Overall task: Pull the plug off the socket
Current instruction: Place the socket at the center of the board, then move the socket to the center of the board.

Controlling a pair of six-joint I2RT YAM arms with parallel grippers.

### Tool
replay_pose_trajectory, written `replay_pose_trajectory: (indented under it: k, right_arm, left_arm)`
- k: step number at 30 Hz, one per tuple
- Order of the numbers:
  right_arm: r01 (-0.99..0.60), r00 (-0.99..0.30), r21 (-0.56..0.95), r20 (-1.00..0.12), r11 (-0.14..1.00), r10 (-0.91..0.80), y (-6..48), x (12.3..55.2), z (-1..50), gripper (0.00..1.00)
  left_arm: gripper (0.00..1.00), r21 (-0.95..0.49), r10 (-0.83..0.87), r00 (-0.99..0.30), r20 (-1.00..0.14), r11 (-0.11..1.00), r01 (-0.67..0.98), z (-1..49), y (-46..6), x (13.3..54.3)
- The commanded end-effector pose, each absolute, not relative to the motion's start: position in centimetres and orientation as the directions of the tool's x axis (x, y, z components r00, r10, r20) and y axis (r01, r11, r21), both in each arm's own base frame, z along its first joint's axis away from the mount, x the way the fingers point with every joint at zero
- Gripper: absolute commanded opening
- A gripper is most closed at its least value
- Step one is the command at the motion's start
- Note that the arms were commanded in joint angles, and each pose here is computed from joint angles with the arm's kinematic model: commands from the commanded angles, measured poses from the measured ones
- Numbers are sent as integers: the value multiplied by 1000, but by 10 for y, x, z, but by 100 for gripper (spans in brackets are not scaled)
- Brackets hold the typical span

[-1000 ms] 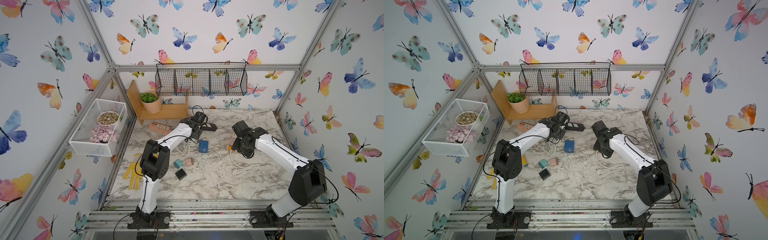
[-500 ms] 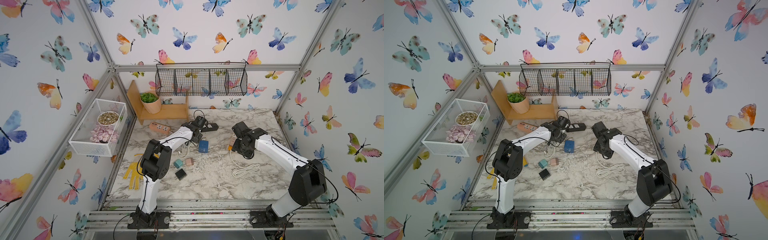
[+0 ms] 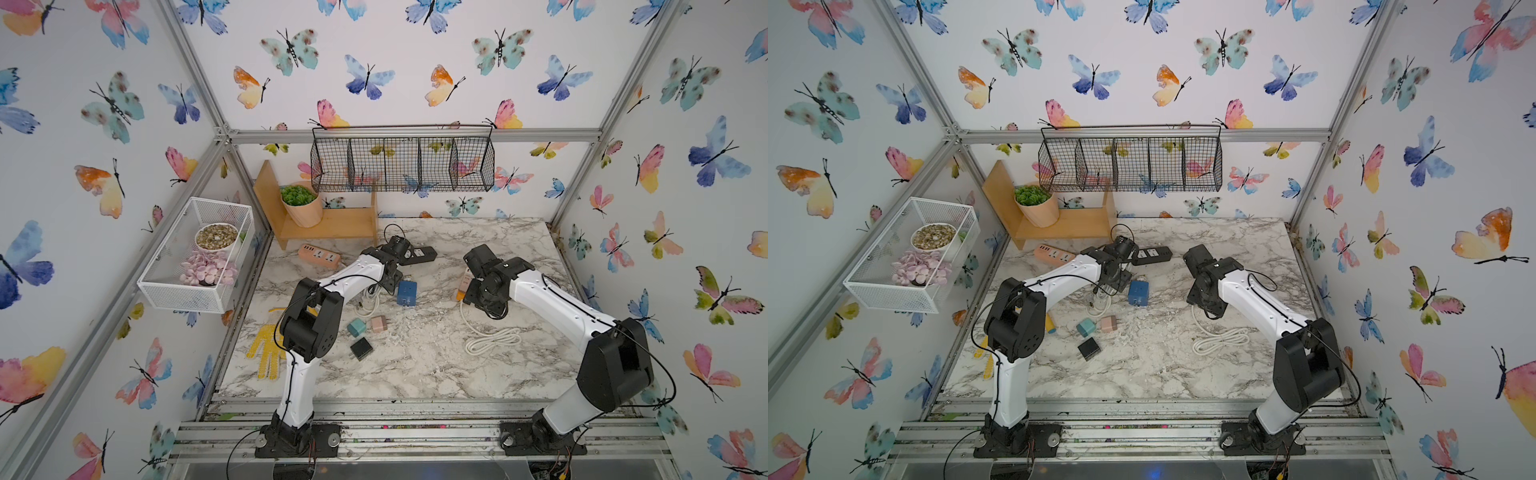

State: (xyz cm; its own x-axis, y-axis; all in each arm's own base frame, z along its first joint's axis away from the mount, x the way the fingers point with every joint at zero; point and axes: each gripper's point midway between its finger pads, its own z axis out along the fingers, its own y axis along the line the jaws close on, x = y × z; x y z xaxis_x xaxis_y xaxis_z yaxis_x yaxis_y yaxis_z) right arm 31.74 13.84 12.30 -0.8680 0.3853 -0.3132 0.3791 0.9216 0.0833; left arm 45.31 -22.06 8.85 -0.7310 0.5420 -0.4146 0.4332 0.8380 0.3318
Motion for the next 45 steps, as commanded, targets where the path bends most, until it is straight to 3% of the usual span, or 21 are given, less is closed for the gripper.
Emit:
replay_pose_trajectory:
  k: [1,11,16,21,34,45]
  right_arm:
    - [317,-897,65,-303,946,321,141,323,107,60]
    - [149,-934,40,-321,988,154,154,339,56,52]
    - [109,-942,45,-313,993,118,160,343,32,42]
    - [99,-955,14,-278,995,99,158,341,12,40]
    - [145,-961,108,-220,983,166,182,328,9,6]
    - [28,-976,114,-212,993,52,246,315,7,2]
  left_arm:
    - [72,315,486,-726,-487,873,373,129,-218,458]
    - [78,127,202,-732,-651,979,158,206,-225,438]
    - [78,55,162,-710,-685,984,171,231,-241,411]
    - [78,27,151,-698,-700,982,185,247,-237,399]
    - [78,-1,160,-714,-682,976,219,244,-237,384]
    - [78,-7,163,-736,-657,975,222,228,-229,371]
